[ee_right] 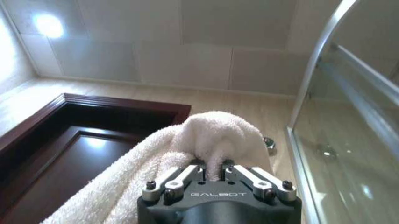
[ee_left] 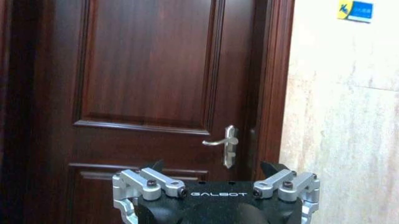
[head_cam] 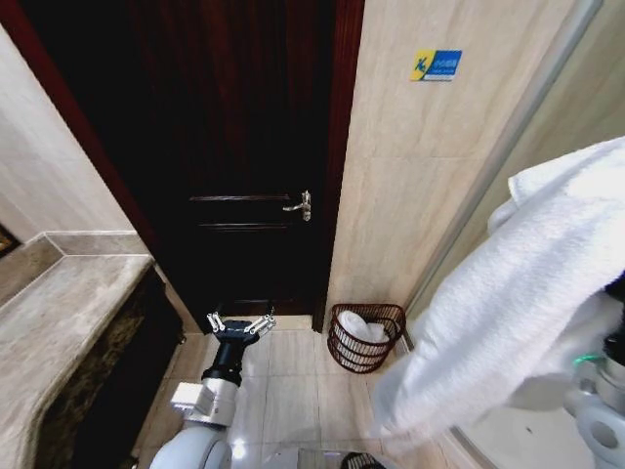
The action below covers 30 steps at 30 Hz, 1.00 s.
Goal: Discard the used towel into the hamper.
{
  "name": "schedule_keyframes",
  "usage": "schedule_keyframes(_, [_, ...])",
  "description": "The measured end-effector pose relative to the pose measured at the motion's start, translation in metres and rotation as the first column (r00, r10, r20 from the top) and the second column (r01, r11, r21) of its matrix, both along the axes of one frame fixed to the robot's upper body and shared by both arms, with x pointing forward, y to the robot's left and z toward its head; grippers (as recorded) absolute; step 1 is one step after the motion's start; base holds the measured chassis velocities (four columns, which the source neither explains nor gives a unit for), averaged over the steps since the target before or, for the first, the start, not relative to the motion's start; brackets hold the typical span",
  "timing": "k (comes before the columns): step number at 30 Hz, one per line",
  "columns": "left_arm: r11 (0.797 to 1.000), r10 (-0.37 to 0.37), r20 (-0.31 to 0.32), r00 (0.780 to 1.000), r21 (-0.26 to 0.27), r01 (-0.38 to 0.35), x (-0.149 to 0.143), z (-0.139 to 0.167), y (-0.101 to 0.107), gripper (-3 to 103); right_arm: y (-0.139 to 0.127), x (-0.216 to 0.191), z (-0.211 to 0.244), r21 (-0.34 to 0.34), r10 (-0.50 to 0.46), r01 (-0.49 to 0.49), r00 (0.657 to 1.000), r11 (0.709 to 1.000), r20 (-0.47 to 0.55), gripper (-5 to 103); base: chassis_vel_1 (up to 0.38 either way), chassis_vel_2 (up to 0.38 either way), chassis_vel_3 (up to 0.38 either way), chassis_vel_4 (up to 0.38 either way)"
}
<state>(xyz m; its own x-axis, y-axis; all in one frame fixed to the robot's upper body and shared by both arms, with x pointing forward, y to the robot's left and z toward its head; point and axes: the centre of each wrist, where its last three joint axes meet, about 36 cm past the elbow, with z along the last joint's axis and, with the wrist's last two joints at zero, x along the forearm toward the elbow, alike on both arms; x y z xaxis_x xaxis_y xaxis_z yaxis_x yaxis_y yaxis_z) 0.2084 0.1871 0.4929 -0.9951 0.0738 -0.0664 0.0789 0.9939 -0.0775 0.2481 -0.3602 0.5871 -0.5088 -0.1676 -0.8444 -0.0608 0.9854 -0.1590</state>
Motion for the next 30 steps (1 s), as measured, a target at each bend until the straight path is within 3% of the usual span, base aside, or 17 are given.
schedule_keyframes(10, [1.0, 0.0, 0.0, 1.0, 0.0, 0.0, 0.0, 0.0, 0.0, 100, -0.002, 0.008, -0.004, 0.007, 0.013, -0.013, 1.0, 1.0, -0.004, 14, -0.186, 0.188, 0.133, -0.146])
schedule_keyframes(30, [1.0, 0.0, 0.0, 1.0, 0.0, 0.0, 0.0, 0.0, 0.0, 100, -0.015, 0.074, -0.056, 0.045, 0.078, -0.074, 0.992, 0.996, -0.096, 14, 0.008, -0.009, -0.004, 0.009])
